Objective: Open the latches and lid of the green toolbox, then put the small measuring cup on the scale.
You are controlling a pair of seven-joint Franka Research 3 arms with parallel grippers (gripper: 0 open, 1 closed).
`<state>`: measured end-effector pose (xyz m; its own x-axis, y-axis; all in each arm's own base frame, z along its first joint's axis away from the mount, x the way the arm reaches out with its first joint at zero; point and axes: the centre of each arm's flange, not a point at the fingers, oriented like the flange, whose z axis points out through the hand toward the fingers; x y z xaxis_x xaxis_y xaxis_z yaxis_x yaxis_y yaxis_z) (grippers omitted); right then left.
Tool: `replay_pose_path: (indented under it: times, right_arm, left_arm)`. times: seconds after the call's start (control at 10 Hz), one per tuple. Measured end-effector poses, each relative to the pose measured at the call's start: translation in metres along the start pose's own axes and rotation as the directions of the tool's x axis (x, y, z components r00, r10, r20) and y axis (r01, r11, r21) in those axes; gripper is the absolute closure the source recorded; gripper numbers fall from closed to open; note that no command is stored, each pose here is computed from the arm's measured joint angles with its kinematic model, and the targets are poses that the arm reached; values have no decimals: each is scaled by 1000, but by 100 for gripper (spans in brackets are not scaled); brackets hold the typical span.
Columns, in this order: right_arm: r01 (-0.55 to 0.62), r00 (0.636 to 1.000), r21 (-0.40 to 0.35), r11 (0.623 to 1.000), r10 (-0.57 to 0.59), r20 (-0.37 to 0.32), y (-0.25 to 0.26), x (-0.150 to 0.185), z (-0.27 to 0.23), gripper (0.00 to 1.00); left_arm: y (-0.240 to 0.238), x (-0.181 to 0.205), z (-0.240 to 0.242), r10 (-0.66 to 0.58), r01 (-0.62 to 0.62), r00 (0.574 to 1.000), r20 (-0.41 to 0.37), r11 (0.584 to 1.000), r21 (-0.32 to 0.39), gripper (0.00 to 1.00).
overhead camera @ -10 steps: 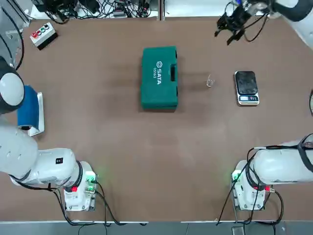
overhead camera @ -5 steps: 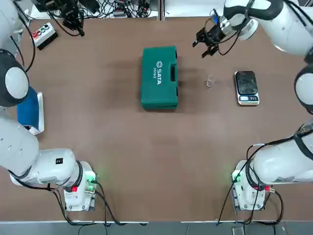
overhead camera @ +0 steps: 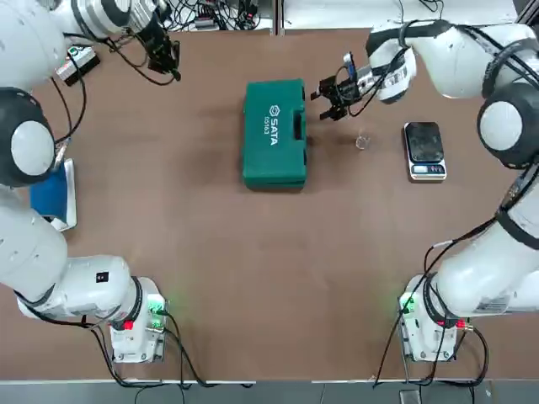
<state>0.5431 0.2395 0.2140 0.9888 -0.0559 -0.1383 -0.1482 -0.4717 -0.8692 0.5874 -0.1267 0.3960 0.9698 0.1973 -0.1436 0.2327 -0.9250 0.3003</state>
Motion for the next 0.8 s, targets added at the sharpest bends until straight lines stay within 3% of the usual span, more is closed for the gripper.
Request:
replay_pose_path:
  times: [0.3,0.8]
  right_arm:
    - [2,1000,32,999,-2,-12,21,-6,25,0]
    - [-2,1000,19,1000,3,-21,27,-11,44,0]
  left_arm:
    - [14,-12,63,-14,13,999,-47,1000,-11,99]
    - [18,-9,101,-23,22,999,-42,1000,-22,99]
